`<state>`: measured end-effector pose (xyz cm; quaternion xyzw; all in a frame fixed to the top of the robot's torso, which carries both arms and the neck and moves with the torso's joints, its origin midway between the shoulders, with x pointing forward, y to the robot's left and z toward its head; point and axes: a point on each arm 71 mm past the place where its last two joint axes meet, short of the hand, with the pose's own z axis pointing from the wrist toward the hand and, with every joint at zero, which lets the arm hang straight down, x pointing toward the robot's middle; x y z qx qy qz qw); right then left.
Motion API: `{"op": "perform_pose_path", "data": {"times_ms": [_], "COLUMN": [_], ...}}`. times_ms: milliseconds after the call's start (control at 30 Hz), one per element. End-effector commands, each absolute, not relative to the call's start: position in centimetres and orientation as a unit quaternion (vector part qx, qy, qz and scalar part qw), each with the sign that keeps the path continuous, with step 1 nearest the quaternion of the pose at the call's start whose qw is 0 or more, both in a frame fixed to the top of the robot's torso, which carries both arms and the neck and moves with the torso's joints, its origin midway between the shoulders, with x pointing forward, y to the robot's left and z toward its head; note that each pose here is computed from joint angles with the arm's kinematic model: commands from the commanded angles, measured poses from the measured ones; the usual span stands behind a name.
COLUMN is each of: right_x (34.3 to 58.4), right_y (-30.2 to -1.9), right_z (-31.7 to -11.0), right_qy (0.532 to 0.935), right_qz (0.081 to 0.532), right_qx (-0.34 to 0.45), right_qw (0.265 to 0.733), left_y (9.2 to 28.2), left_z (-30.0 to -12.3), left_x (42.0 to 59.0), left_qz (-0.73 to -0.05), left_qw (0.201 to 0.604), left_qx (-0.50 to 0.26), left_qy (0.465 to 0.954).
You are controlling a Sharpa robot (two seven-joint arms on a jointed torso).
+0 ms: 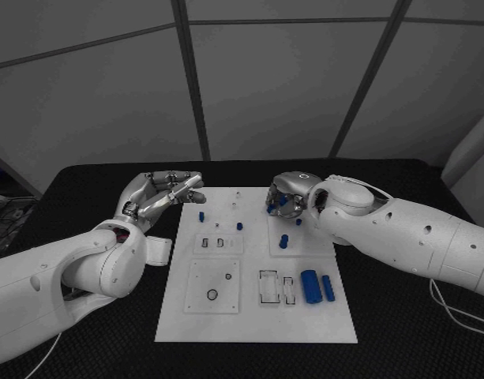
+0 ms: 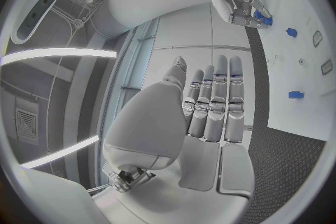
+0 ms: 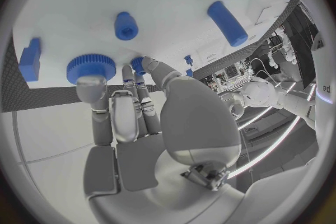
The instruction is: Assemble the parts on the task board
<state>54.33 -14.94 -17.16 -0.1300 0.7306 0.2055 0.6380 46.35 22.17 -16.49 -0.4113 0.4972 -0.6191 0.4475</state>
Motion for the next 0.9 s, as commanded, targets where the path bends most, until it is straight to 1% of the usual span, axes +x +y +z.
{"op": "perform_pose_path", "data": {"times_ms": [33, 200, 400, 633, 900], "right_x": [54.4, 54.4, 54.3, 54.1, 54.4], "right_y": [-14.9, -14.8, -14.7, -14.7, -14.1], "right_z": [-17.2, -17.1, -16.6, -15.7, -14.3], "right_qy": [0.736, 0.730, 0.711, 0.670, 0.639], "right_qz": [0.204, 0.210, 0.226, 0.259, 0.272], "right_qx": [-0.135, -0.133, -0.127, -0.107, -0.095], "right_qw": [0.631, 0.636, 0.654, 0.687, 0.713], "left_y": [22.0, 22.1, 22.1, 22.4, 22.4], "left_z": [-16.3, -16.3, -16.3, -16.4, -16.4], "left_x": [46.3, 46.3, 46.3, 46.4, 46.4], "left_qz": [-0.624, -0.624, -0.623, -0.619, -0.618], "left_qw": [0.443, 0.443, 0.443, 0.445, 0.444], "left_qx": [-0.408, -0.408, -0.408, -0.411, -0.412], "left_qy": [0.498, 0.499, 0.499, 0.500, 0.502]}}
